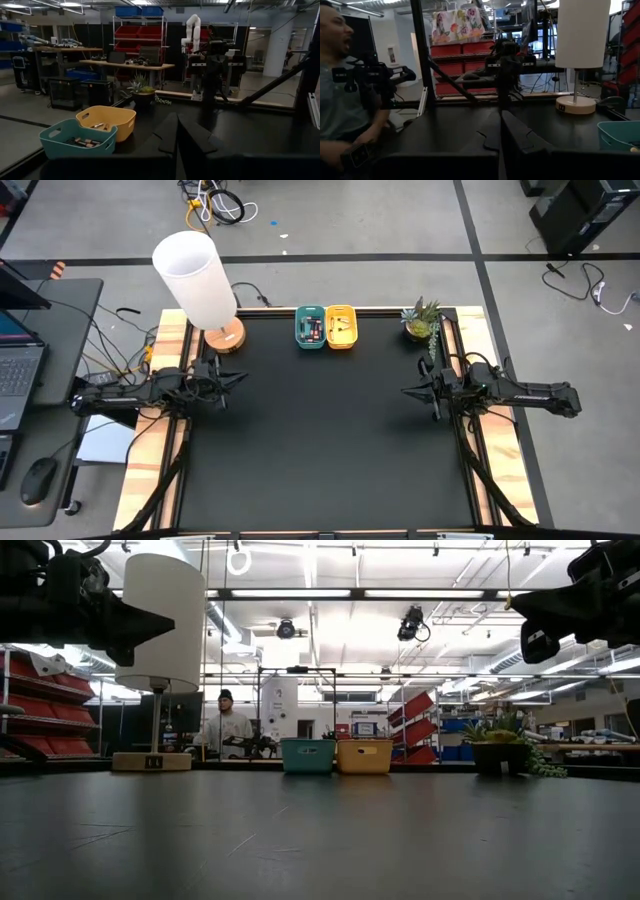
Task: Sort batteries
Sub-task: Return to Home Position
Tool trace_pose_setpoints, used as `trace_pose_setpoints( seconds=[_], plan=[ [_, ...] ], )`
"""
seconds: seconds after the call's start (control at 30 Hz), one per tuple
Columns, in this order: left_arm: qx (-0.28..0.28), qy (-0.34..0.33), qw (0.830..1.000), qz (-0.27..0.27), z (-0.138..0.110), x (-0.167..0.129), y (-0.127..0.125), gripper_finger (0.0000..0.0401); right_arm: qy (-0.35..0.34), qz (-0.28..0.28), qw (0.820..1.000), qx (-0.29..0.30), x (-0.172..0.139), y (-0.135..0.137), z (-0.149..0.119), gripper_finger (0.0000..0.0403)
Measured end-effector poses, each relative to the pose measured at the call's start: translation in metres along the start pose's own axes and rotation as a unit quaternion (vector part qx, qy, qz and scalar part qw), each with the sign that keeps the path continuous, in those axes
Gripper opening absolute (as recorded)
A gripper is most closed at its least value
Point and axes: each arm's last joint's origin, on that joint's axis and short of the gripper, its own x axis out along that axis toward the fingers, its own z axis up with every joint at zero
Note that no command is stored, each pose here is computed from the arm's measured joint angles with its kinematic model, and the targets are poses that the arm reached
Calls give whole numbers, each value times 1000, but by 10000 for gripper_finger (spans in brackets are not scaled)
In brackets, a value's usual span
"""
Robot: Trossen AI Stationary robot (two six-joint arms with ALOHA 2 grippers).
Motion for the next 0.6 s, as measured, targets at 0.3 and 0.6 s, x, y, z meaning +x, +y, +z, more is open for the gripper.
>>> trace_pose_setpoints(
  seconds=[0.3,0.6],
  plan=[
    [0,0,1000,0,0,0,0,26,0,0,1000,0,0,0,0,0],
    [0,0,1000,0,0,0,0,26,0,0,1000,0,0,0,0,5]
  ],
)
